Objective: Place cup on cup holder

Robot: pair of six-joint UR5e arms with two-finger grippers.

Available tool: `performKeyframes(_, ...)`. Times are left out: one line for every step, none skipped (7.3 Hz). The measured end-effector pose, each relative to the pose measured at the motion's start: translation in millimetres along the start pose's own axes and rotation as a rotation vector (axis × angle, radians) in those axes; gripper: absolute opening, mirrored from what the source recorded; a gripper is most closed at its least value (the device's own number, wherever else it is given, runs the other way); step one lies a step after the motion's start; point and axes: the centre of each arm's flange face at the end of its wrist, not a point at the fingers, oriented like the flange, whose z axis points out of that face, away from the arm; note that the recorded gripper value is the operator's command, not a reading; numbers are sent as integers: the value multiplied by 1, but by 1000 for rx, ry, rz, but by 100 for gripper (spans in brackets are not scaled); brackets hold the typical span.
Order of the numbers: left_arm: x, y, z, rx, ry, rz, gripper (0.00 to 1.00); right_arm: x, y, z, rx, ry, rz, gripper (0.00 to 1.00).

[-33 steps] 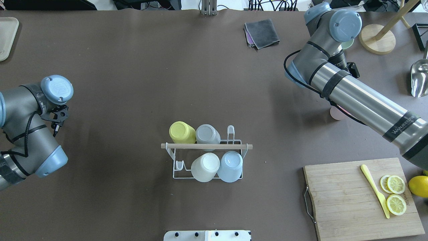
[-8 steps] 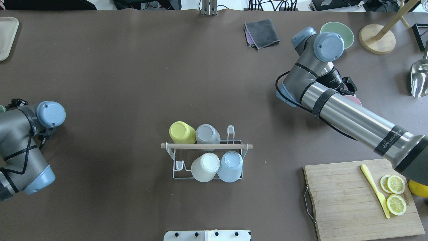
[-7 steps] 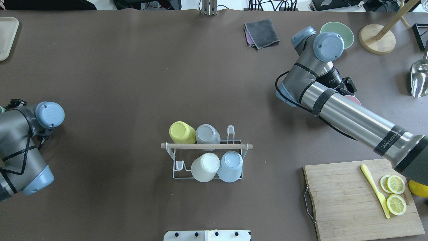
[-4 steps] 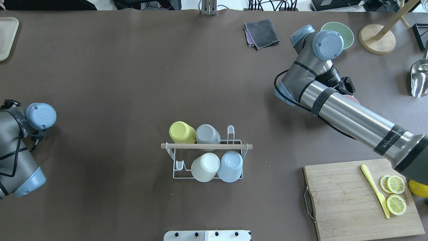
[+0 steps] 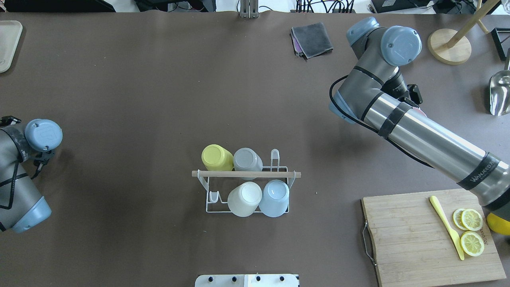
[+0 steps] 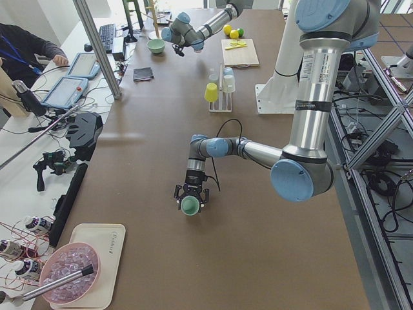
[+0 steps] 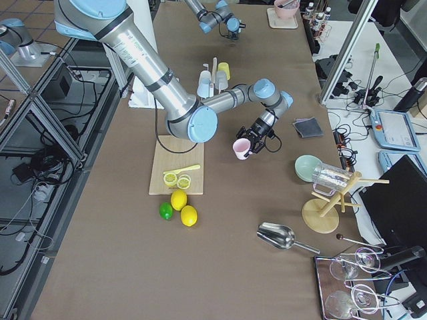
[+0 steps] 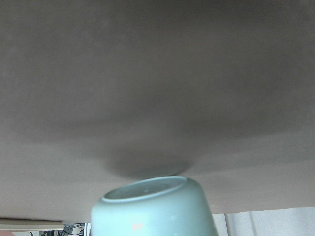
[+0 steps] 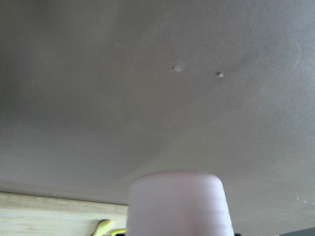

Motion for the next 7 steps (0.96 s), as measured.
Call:
performKeyframes(-2, 5, -5, 8, -7, 2, 24, -3, 11, -5, 78, 13, 0, 59)
performKeyframes(-8, 17, -11, 19, -15, 19, 24, -1, 23, -12, 165, 8, 2, 60)
performKeyframes(-18, 36, -18, 36, -25, 38, 25, 6, 33, -18, 251, -3, -2, 60)
performKeyframes(-27, 53, -28, 54, -39, 45, 24, 11, 41, -19, 343, -7, 0, 60)
performKeyframes(-31, 66, -40, 71, -60, 41, 25, 12, 43, -22, 439, -18, 19, 60)
performKeyframes(-34, 77, -58, 90, -87, 29, 40, 11, 44, -25, 515, -36, 35, 60)
performKeyframes(-36, 90, -77, 109, -115, 9, 38, 14, 44, -27, 565, -45, 47, 60)
